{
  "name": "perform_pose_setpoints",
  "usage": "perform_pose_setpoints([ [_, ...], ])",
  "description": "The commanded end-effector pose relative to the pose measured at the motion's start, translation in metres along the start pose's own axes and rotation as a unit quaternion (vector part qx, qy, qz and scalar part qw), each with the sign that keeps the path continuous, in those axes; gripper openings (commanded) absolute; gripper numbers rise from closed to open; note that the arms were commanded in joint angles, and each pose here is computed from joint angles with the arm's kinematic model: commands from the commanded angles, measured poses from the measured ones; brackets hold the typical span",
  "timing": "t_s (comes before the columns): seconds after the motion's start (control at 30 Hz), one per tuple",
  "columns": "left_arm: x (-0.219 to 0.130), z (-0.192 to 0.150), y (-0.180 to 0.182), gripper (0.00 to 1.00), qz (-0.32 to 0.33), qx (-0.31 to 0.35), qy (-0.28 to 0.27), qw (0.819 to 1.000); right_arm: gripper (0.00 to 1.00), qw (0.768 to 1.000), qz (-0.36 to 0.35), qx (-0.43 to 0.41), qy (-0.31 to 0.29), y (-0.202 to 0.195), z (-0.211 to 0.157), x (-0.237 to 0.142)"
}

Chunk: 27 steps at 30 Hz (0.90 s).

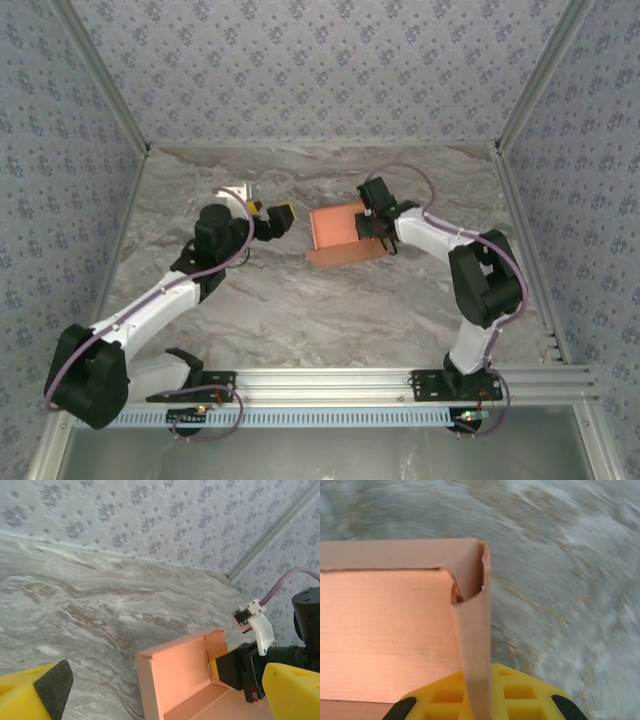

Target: Fold the paper box

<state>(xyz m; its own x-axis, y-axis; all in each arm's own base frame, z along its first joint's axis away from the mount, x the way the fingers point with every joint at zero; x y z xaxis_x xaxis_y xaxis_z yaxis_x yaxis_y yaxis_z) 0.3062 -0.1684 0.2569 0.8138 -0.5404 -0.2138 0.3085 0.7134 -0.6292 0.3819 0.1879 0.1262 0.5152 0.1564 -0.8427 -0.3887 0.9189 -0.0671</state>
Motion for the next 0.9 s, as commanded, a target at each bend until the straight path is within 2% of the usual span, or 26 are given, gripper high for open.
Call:
perform_pose_setpoints([
  [0.0,-0.004,-0.007,0.024,0.99,0.053,-0.04,0.05,0.997,0.01,0.975,0.138,-0.16,0.075,0.033,-0.011,-0.003],
  [0.03,-0.003,-0.007,0.029,0.99,0.056,-0.048,0.055,0.996,0.09,0.968,0.156,-0.176,0.089,0.038,-0.011,-0.003],
  [0.07,-0.002,-0.008,0.033,0.99,0.057,-0.054,0.061,0.995,0.24,0.965,0.163,-0.183,0.097,0.04,-0.01,-0.003],
  [0.17,0.002,-0.017,0.041,0.99,0.058,-0.047,0.077,0.994,0.44,0.966,0.163,-0.174,0.097,0.034,-0.003,-0.003],
  [0.27,0.008,-0.028,0.049,0.99,0.064,-0.022,0.101,0.993,0.5,0.974,0.159,-0.141,0.073,0.023,0.01,-0.013],
  [0.4,0.025,-0.045,0.059,0.99,0.056,-0.021,0.13,0.99,0.54,0.987,0.139,-0.074,0.035,0.0,0.026,-0.039],
  [0.5,0.046,-0.057,0.064,0.98,0.04,-0.044,0.147,0.987,0.66,0.993,0.105,0.052,0.016,-0.034,0.03,-0.069],
  [0.6,0.064,-0.068,0.062,0.97,-0.002,-0.079,0.165,0.983,0.67,0.983,0.097,0.153,0.022,-0.064,0.022,-0.097],
  [0.67,0.07,-0.07,0.063,0.97,-0.008,-0.092,0.163,0.982,0.67,0.967,0.096,0.237,0.018,-0.077,0.013,-0.115],
  [0.73,0.073,-0.069,0.067,0.97,0.008,-0.093,0.161,0.983,0.68,0.939,0.105,0.326,0.039,-0.079,0.001,-0.128],
  [0.87,0.074,-0.067,0.073,0.97,0.046,-0.072,0.169,0.982,0.71,0.86,0.096,0.495,0.079,-0.05,-0.031,-0.142],
])
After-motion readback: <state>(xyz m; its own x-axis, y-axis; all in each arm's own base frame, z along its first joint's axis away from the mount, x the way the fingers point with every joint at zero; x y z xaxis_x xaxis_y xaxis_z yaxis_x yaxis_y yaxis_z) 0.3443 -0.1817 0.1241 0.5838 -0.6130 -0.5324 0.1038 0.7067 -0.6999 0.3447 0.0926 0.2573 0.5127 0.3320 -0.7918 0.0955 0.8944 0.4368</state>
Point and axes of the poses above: each hand's point on the last joint's axis, 136 mm out from that joint toward the fingers, its own x axis out along the fingers, its own y axis along the line the jaws close on, z = x × y, the point moved 5 cm from there along -x, back along the fingers, and after that the axes turned 9 degrees about -x, right-handed, at the moved point
